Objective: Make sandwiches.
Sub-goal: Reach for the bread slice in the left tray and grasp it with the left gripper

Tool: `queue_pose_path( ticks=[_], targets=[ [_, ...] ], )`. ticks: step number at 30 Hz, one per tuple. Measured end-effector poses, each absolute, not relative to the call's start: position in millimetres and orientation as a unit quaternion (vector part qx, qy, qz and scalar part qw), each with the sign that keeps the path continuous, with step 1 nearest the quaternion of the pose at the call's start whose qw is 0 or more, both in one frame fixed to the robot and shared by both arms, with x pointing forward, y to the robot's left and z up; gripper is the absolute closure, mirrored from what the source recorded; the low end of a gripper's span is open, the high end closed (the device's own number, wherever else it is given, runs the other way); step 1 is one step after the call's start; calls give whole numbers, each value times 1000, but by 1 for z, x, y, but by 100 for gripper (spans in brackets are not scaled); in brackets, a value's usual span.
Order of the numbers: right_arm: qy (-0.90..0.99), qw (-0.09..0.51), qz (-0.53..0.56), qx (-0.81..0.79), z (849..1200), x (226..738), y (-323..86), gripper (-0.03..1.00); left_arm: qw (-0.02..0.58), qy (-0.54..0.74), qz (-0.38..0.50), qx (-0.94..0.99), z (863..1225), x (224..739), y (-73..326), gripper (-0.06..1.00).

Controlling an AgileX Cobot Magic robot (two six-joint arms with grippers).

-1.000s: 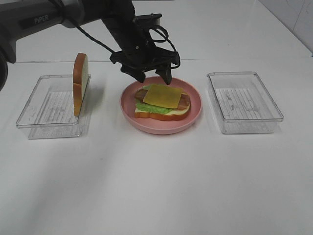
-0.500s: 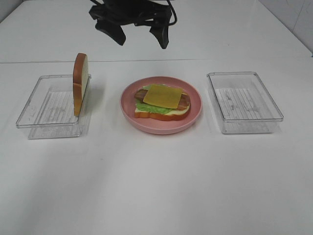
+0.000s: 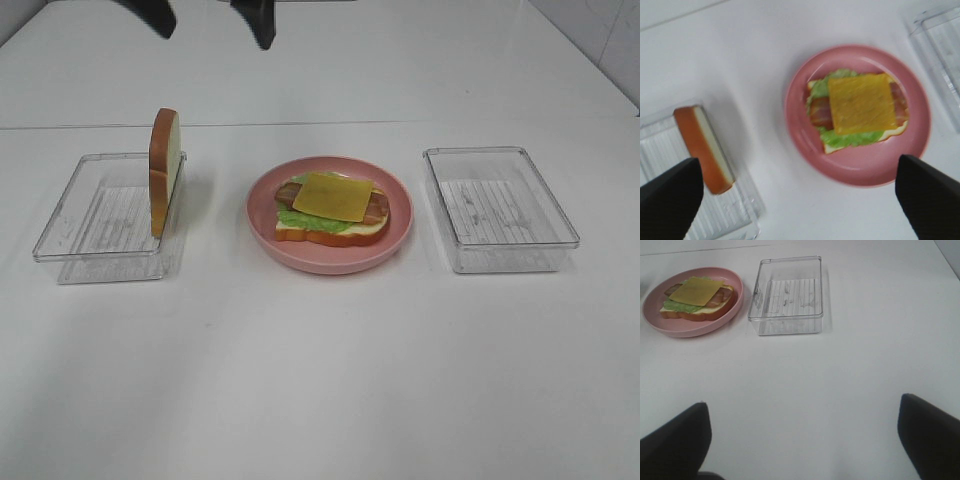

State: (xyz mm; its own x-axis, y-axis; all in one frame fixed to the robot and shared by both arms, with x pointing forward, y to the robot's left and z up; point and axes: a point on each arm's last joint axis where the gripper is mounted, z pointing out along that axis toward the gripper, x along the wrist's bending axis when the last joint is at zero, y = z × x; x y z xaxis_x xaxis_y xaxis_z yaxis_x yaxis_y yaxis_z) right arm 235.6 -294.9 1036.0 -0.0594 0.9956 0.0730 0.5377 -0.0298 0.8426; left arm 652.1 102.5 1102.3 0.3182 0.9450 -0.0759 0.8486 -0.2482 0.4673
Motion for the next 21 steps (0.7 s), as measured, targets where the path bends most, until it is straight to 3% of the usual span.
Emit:
queue_pose_path(
  ticks=[4,9,21],
  targets=[
    [625,307,373,613,1036,236,-295,3,171,615,98,764,1079,659,138,-4],
    [625,307,373,613,1036,236,-295,3,156,637,99,749,1069,669,160,-4],
    [625,307,373,613,1036,236,-295,3,109,656,68,744,1016,689,167,-4]
  ],
)
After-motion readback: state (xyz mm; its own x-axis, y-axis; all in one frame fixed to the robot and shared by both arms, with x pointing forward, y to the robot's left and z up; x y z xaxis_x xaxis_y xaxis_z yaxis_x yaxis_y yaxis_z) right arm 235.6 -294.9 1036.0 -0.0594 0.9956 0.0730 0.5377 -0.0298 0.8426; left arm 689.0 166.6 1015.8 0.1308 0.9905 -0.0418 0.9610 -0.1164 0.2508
